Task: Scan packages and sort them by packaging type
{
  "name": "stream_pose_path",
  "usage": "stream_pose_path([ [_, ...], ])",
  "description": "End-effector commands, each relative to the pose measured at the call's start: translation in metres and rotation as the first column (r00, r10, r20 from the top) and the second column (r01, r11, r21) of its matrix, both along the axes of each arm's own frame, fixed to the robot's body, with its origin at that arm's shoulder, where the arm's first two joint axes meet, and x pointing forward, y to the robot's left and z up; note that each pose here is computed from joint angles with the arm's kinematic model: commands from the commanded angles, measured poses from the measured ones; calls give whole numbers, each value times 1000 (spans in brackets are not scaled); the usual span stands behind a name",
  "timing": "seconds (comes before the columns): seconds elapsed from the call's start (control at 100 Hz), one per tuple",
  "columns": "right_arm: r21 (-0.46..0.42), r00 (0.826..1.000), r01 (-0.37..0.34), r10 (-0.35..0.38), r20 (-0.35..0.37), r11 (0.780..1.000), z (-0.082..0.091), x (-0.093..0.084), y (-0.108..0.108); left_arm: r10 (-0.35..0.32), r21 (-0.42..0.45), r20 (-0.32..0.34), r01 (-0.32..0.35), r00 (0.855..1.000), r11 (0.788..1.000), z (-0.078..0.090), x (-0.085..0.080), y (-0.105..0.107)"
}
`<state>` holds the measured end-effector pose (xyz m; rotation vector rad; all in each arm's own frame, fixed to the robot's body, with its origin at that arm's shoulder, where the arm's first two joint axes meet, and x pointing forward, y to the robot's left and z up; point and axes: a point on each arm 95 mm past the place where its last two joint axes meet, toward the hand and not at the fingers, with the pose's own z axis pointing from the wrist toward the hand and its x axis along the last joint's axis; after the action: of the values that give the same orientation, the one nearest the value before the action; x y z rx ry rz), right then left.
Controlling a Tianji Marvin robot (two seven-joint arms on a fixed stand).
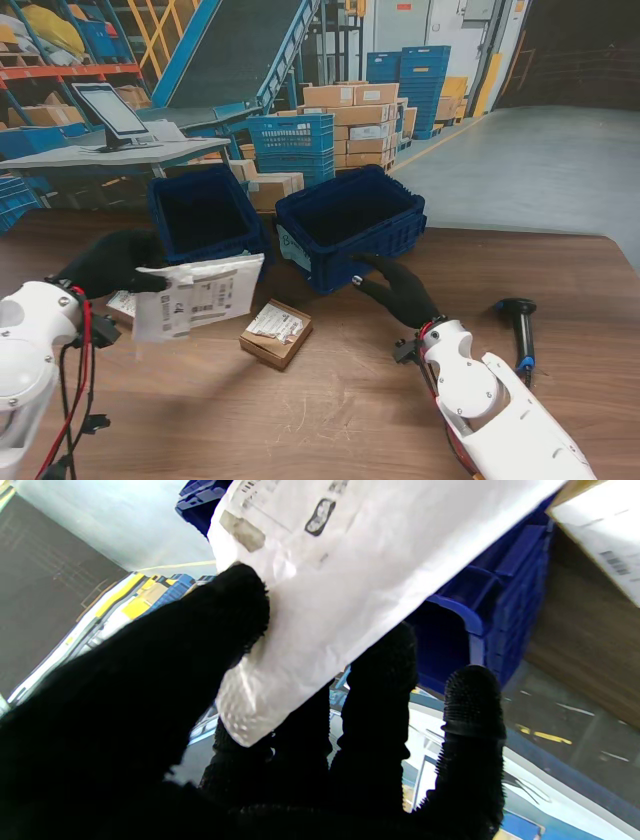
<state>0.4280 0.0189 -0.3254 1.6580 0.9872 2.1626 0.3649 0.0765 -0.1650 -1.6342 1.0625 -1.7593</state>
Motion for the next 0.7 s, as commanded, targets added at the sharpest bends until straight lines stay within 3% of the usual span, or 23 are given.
stream_pose_path([
  [0.0,1,1000,-6,6,-16,1000,-2,-3,2,-28,-29,-5,28,1000,999,-5,2,-10],
  [0.45,7,1000,19,-19,-23,1000,2,-4,-4,-122,-164,49,129,991,978,-31,29,-60],
  [0.69,9,999,26,-26,-30,1000,3,-4,-7,-166,-237,82,181,983,954,-37,28,-83],
])
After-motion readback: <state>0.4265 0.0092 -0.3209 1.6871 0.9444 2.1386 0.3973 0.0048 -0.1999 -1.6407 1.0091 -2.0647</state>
